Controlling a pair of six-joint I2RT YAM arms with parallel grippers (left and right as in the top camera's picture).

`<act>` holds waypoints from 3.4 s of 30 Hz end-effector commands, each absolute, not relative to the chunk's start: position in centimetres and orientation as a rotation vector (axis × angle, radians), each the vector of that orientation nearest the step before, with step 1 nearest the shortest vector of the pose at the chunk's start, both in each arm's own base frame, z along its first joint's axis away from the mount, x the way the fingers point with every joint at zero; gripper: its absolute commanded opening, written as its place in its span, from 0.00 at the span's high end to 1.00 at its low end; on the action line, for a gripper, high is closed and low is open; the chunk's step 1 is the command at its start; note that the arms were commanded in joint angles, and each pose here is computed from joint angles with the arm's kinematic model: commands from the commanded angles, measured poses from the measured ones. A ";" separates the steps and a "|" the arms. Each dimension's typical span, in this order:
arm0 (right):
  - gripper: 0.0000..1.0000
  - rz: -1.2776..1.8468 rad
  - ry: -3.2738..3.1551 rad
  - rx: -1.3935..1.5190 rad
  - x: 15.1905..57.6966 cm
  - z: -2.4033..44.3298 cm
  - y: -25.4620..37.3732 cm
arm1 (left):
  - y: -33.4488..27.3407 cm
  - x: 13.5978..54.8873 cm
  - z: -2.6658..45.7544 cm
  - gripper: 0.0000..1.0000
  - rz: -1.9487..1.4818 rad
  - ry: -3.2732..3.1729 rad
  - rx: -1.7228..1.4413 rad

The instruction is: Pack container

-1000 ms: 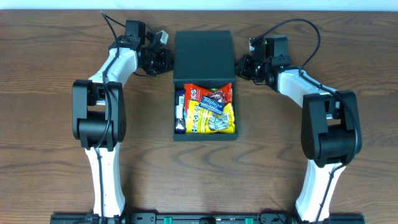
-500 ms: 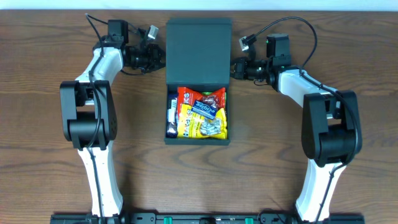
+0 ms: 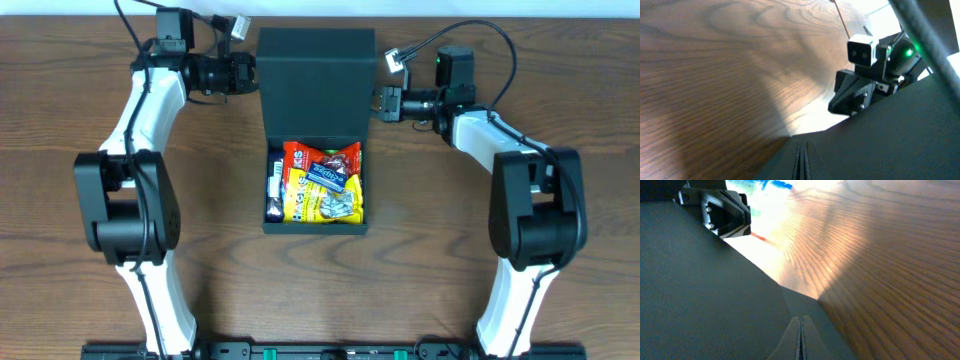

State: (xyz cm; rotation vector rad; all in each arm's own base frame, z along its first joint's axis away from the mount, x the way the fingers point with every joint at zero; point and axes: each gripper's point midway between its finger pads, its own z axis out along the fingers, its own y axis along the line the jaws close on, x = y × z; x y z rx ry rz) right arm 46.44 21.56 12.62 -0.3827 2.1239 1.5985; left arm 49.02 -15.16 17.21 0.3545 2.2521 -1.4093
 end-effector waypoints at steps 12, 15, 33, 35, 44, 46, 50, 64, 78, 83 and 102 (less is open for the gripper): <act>0.98 1.677 2.258 -0.355 42.7 13.5 21.4 | -12.6 44.5 17.5 0.94 -1.069 2.461 0.503; 0.98 1.647 2.328 -0.323 42.1 12.3 21.1 | -11.8 43.8 16.7 0.94 -0.997 2.540 0.477; 0.98 1.268 2.529 -0.309 39.4 13.9 17.6 | -8.6 41.3 15.8 0.94 -0.854 2.742 0.333; 0.98 1.231 2.516 -0.349 38.6 15.3 17.4 | -8.6 40.8 16.8 0.94 -0.849 2.733 0.337; 0.98 1.116 2.395 -0.517 32.1 24.3 16.4 | -9.7 36.2 25.5 0.94 -0.851 2.573 0.419; 0.98 1.076 2.383 -0.540 30.5 25.6 16.0 | -9.7 34.7 27.1 0.94 -0.840 2.554 0.426; 0.98 1.024 2.359 -0.595 27.0 27.8 15.4 | -9.7 31.2 29.9 0.94 -0.809 2.517 0.453; 0.98 0.662 2.223 -0.687 13.8 32.2 11.4 | -10.2 15.4 36.6 0.94 -0.658 2.223 0.557; 0.01 0.577 2.163 -0.676 9.7 32.4 10.2 | -10.3 11.8 37.9 0.05 -0.597 2.106 0.584; 0.01 0.577 2.163 -0.676 9.6 32.4 10.2 | -10.3 11.8 37.9 0.05 -0.597 2.107 0.584; 0.01 0.577 2.163 -0.676 9.6 32.4 10.2 | -7.3 11.9 36.3 0.05 -0.386 2.190 0.461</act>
